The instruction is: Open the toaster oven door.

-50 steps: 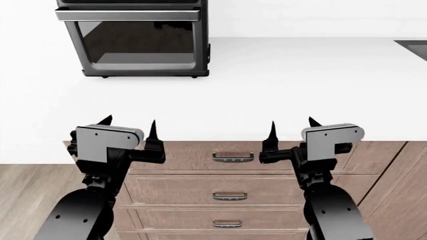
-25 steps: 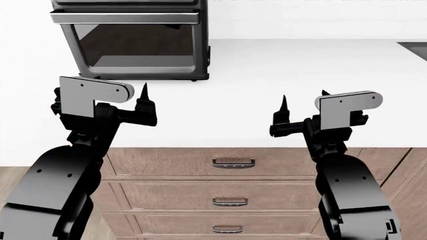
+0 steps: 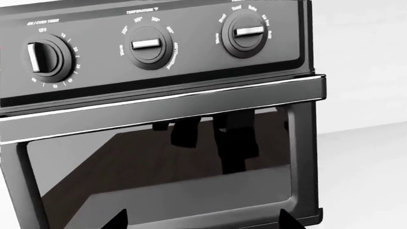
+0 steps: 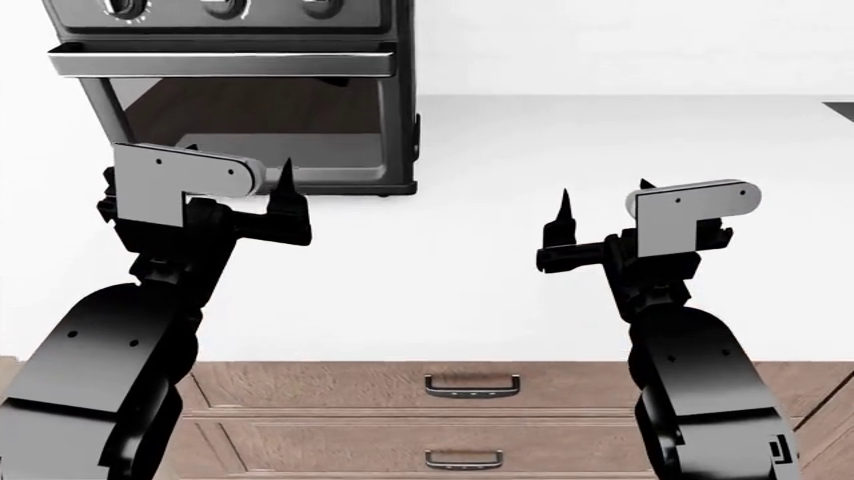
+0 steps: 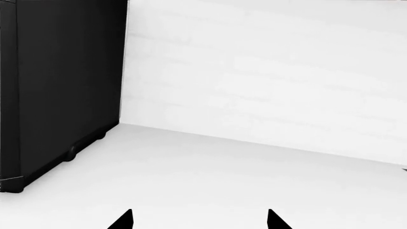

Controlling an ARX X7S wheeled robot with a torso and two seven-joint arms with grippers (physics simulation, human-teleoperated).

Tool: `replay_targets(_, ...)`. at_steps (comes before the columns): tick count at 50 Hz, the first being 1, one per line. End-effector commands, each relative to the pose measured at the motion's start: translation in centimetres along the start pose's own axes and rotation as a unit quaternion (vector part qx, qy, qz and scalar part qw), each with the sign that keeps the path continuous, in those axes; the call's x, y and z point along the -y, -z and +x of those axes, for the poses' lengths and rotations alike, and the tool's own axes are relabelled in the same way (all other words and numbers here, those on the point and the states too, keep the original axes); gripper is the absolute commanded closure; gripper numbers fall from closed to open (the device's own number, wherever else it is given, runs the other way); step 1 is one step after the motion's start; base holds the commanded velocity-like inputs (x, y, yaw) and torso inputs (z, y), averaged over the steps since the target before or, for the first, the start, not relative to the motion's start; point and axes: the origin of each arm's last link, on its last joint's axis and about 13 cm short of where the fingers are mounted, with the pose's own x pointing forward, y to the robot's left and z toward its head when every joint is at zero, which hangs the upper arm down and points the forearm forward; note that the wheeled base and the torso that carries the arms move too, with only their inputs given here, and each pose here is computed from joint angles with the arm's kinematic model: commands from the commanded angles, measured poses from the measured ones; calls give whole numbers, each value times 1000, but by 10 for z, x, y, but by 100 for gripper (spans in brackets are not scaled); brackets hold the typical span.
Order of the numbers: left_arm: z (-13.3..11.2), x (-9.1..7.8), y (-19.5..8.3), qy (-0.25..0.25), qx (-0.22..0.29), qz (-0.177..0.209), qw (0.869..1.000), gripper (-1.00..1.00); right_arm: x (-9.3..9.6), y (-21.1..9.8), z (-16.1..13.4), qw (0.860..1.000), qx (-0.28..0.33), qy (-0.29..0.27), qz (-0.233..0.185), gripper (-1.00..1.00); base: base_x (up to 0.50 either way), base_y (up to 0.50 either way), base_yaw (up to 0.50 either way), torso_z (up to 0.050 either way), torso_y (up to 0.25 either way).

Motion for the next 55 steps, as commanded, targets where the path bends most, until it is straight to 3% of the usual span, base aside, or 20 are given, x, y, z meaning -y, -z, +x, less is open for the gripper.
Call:
replay_targets(1, -1, 0, 0, 0, 0, 2, 1000, -100, -1, 0, -1, 1000, 0, -2, 2, -100, 336, 0, 0, 0, 0)
replay_targets(15, -2, -1, 2, 3, 0, 12, 1000, -100, -1, 2, -1, 1000, 0, -3, 2, -100, 268, 0, 0, 0, 0)
replay_targets(21, -6, -13, -6, 23, 17, 148, 989, -100, -1, 2, -1, 1000, 3, -4, 1, -100, 0, 0, 0, 0, 0)
replay_targets(24, -11, -24, -17, 35, 21, 230, 972, -100, -2, 3, -1, 1000, 2, -5, 3, -100, 0, 0, 0, 0, 0)
replay_targets(29, -16, -41, -39, 66, 19, 349, 935, -100, -3, 4, -1, 1000, 2, -7, 6, -100, 0, 0, 0, 0, 0)
replay_targets(32, -17, -49, -48, 82, 16, 401, 913, -100, -4, 4, -2, 1000, 3, -9, 7, -100, 0, 0, 0, 0, 0)
replay_targets(38, -14, -60, -64, 129, 11, 501, 856, -100, -4, 4, -3, 1000, 4, -10, 8, -100, 0, 0, 0, 0, 0)
replay_targets(42, -7, -62, -73, 153, 10, 546, 824, -100, -5, 3, -3, 1000, 5, -11, 9, -100, 0, 0, 0, 0, 0)
replay_targets(45, 0, -63, -77, 164, 10, 564, 809, -100, -4, 4, -3, 1000, 5, -10, 9, -100, 0, 0, 0, 0, 0)
replay_targets(55, 24, -67, -89, 175, -3, 601, 780, -100, -3, 6, -3, 1000, 4, -8, 13, -100, 0, 0, 0, 0, 0)
